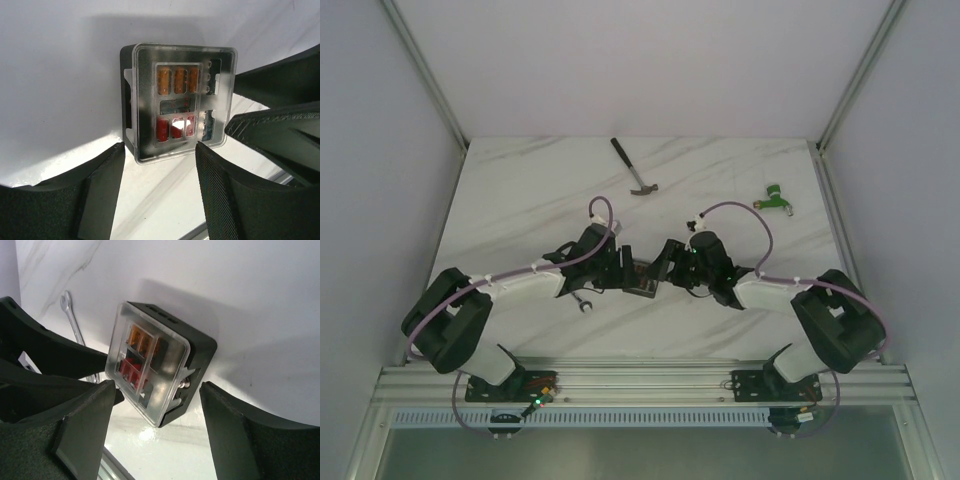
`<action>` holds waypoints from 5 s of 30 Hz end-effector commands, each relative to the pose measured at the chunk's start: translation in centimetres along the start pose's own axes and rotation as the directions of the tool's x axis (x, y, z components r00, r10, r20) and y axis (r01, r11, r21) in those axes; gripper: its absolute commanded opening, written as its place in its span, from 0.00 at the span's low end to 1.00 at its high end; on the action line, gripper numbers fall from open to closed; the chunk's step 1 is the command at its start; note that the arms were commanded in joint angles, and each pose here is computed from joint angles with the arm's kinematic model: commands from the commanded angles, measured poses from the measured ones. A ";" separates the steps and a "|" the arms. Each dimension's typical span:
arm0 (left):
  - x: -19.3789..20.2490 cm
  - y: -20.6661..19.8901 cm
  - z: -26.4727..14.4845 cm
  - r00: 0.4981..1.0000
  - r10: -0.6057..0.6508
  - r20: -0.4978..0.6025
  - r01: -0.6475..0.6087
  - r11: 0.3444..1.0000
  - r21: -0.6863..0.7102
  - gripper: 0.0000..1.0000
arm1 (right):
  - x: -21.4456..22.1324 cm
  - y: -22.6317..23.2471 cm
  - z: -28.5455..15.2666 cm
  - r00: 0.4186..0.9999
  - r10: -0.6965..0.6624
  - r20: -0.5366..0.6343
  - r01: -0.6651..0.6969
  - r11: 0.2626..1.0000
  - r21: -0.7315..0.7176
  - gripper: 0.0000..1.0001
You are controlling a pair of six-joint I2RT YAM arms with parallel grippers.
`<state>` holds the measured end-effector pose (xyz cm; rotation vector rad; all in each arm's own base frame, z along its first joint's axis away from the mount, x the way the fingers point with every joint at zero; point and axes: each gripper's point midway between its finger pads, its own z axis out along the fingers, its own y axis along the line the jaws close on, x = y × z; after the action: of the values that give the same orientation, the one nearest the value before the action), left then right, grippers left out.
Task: Snap on the fuse box
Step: Close the fuse box cover on the fuse box base.
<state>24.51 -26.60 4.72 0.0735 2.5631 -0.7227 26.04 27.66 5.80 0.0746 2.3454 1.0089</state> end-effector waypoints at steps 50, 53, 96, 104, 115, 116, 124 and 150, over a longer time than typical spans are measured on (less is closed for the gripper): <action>1.5 -3.8 0.1 0.986 0.150 -0.078 -0.152 0.988 -0.024 0.73 | 1.9 2.5 0.7 0.999 -0.025 -0.038 0.026 0.999 0.029 0.72; 1.7 -2.6 -0.1 0.982 0.161 -0.093 -0.169 0.982 -0.084 0.74 | 1.8 2.1 0.2 0.999 -0.035 -0.027 0.036 0.998 0.051 0.76; -0.3 4.5 0.6 0.994 0.100 -0.036 -0.106 0.955 -0.278 0.48 | 0.8 -6.6 -3.0 0.975 -0.201 -0.093 0.220 0.842 0.493 0.74; -0.4 3.7 1.5 0.993 0.106 -0.045 -0.114 0.960 -0.254 0.46 | 1.6 -5.1 -1.5 0.968 -0.215 -0.132 0.251 0.862 0.441 0.74; 0.8 1.6 2.6 0.991 0.112 -0.069 -0.123 0.975 -0.183 0.45 | 1.4 -1.1 -0.5 0.974 -0.208 -0.093 0.226 0.934 0.275 0.75; 0.9 1.6 2.6 0.992 0.110 -0.070 -0.121 0.976 -0.180 0.45 | 1.3 -0.9 -0.6 0.975 -0.207 -0.084 0.222 0.938 0.265 0.75; 0.8 4.7 1.1 0.993 0.107 -0.052 -0.117 0.949 -0.292 0.46 | 0.8 -4.9 -3.0 0.972 -0.222 -0.071 0.230 0.866 0.444 0.76; -0.4 -2.1 -1.8 0.999 -0.019 0.046 0.011 0.985 0.170 0.44 | 2.5 1.1 -1.2 0.996 -0.083 -0.025 0.083 0.997 -0.008 0.54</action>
<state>23.94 -26.09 7.20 0.0713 2.4596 -0.8409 23.00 27.98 6.11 -0.0547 2.3550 0.9519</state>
